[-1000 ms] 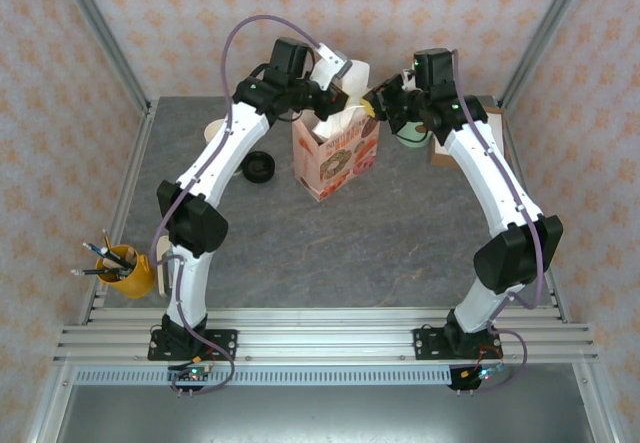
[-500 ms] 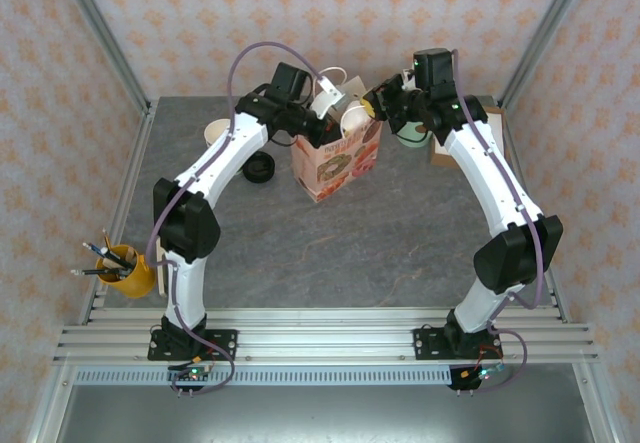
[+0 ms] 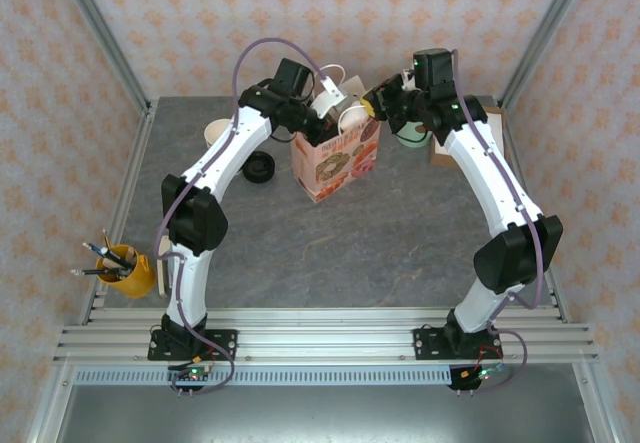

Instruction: Pack the takeout coffee

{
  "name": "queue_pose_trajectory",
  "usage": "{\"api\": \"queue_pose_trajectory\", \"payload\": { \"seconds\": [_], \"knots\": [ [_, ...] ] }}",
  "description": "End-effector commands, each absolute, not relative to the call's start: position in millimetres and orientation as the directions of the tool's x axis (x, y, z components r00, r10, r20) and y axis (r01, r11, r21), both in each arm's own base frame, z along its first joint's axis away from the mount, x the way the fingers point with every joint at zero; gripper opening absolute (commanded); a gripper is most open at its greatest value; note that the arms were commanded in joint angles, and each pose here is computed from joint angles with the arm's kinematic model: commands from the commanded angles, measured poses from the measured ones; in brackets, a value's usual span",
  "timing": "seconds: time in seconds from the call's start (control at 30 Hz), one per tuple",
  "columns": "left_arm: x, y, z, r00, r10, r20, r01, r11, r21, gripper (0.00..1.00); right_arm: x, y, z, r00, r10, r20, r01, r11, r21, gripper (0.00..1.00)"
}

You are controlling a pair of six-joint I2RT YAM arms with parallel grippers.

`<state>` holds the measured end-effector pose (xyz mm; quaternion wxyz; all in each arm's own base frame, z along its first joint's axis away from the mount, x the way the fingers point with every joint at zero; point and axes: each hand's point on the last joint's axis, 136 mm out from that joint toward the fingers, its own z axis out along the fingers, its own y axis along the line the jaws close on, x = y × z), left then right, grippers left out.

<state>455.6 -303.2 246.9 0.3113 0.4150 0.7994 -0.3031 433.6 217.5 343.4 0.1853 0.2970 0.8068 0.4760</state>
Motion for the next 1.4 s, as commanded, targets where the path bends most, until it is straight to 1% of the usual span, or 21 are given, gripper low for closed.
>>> {"api": "queue_pose_trajectory", "payload": {
  "seconds": [0.0, 0.1, 0.23, 0.27, 0.3, 0.33, 0.37, 0.4, 0.53, 0.57, 0.67, 0.7, 0.83, 0.93, 1.1, 1.17, 1.27, 1.3, 1.37],
  "knots": [
    [448, -304, 230, -0.465, 0.529, -0.710, 0.859, 0.465, -0.215, 0.08, 436, 221, 348, -0.750, 0.660, -0.035, 0.287, 0.373, 0.883, 0.00],
    [451, -300, 220, -0.480, 0.545, -0.687, 0.847, 0.490, -0.203, 0.09, 437, 221, 346, -0.751, 0.659, -0.031, 0.293, 0.375, 0.879, 0.00],
    [455, -296, 222, -0.485, 0.563, -0.669, 0.841, 0.510, -0.180, 0.18, 436, 222, 347, -0.754, 0.656, -0.039, 0.289, 0.386, 0.876, 0.00],
    [454, -296, 226, -0.481, 0.560, -0.674, 0.843, 0.507, -0.181, 0.22, 436, 221, 348, -0.753, 0.657, -0.043, 0.288, 0.387, 0.876, 0.00],
    [453, -297, 232, -0.474, 0.554, -0.684, 0.847, 0.499, -0.183, 0.29, 436, 221, 348, -0.752, 0.657, -0.044, 0.288, 0.388, 0.875, 0.00],
    [451, -297, 238, -0.467, 0.548, -0.694, 0.851, 0.491, -0.186, 0.34, 437, 221, 348, -0.752, 0.658, -0.047, 0.287, 0.391, 0.875, 0.00],
    [449, -298, 243, -0.462, 0.543, -0.701, 0.854, 0.485, -0.187, 0.38, 437, 220, 349, -0.751, 0.659, -0.051, 0.285, 0.392, 0.875, 0.00],
    [447, -298, 249, -0.457, 0.538, -0.709, 0.856, 0.482, -0.187, 0.40, 437, 220, 348, -0.750, 0.660, -0.053, 0.285, 0.394, 0.874, 0.00],
    [443, -291, 268, -0.452, 0.517, -0.727, 0.854, 0.486, -0.185, 0.42, 436, 219, 350, -0.747, 0.662, -0.066, 0.277, 0.400, 0.874, 0.00],
    [442, -289, 272, -0.449, 0.513, -0.732, 0.853, 0.489, -0.181, 0.44, 436, 218, 350, -0.746, 0.662, -0.069, 0.277, 0.403, 0.872, 0.00],
    [438, -283, 283, -0.444, 0.504, -0.741, 0.853, 0.492, -0.176, 0.59, 435, 217, 349, -0.748, 0.659, -0.074, 0.275, 0.409, 0.870, 0.00],
    [437, -281, 287, -0.443, 0.496, -0.747, 0.853, 0.490, -0.181, 0.61, 435, 217, 348, -0.749, 0.658, -0.074, 0.275, 0.410, 0.870, 0.00],
    [435, -271, 310, -0.448, 0.439, -0.778, 0.843, 0.497, -0.205, 0.63, 434, 218, 348, -0.754, 0.652, -0.080, 0.269, 0.418, 0.868, 0.00],
    [429, -262, 326, -0.434, 0.423, -0.795, 0.842, 0.505, -0.191, 0.65, 433, 217, 347, -0.756, 0.649, -0.083, 0.270, 0.425, 0.864, 0.00],
    [410, -246, 356, -0.390, 0.374, -0.842, 0.858, 0.479, -0.184, 0.72, 434, 218, 344, -0.759, 0.646, -0.079, 0.274, 0.427, 0.862, 0.00],
    [421, -234, 367, -0.379, 0.330, -0.864, 0.829, 0.537, -0.158, 0.73, 434, 219, 343, -0.762, 0.643, -0.077, 0.274, 0.428, 0.861, 0.00],
    [458, -207, 370, -0.370, 0.287, -0.884, 0.696, 0.716, -0.059, 0.74, 434, 220, 344, -0.765, 0.640, -0.080, 0.269, 0.429, 0.862, 0.00],
    [467, -203, 369, -0.368, 0.283, -0.886, 0.663, 0.747, -0.037, 0.74, 435, 220, 343, -0.764, 0.640, -0.079, 0.271, 0.429, 0.862, 0.00],
    [480, -200, 365, -0.378, 0.275, -0.884, 0.630, 0.776, -0.029, 0.74, 435, 221, 344, -0.766, 0.638, -0.080, 0.266, 0.428, 0.864, 0.00]
  ]
}}
